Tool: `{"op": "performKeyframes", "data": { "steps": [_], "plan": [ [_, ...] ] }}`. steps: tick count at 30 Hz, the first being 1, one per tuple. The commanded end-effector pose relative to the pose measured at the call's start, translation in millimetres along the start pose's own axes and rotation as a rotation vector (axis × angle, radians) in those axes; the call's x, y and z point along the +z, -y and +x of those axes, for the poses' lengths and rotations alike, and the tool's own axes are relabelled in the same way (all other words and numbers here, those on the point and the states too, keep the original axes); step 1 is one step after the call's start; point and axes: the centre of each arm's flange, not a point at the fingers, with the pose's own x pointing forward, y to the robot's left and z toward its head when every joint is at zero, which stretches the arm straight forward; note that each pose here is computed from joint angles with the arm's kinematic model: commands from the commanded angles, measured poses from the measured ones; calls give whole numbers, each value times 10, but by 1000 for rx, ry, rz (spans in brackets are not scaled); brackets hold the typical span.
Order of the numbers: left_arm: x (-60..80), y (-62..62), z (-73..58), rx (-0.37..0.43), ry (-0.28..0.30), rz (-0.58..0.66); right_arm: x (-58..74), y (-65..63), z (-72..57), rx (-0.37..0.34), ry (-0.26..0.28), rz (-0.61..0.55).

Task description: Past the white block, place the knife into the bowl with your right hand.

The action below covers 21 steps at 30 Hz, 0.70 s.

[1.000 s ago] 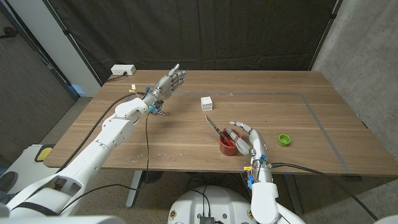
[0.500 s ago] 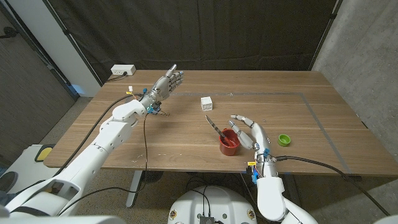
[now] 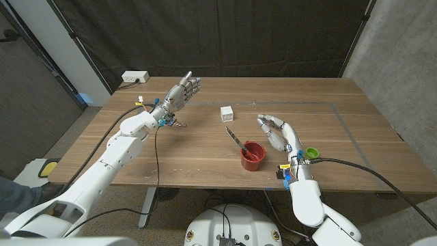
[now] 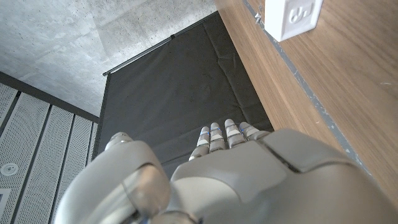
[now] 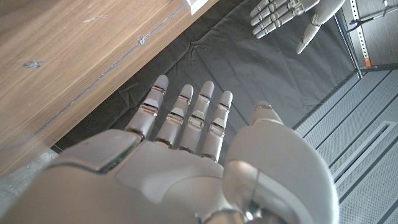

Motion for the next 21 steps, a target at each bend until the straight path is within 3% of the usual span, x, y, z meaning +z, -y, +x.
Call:
{"op": "performKeyframes", "data": {
  "steps": [1,7,21],
  "plan": [
    [-42,-30,-118,19,-4,0,-100,271,357,20,45,151],
    [-45,-10,-211,31,-7,-1,-162,371,504,47,52,177],
    [-59,-10,-207,29,11,-2,-173,396,530,25,57,190]
  ]
}}
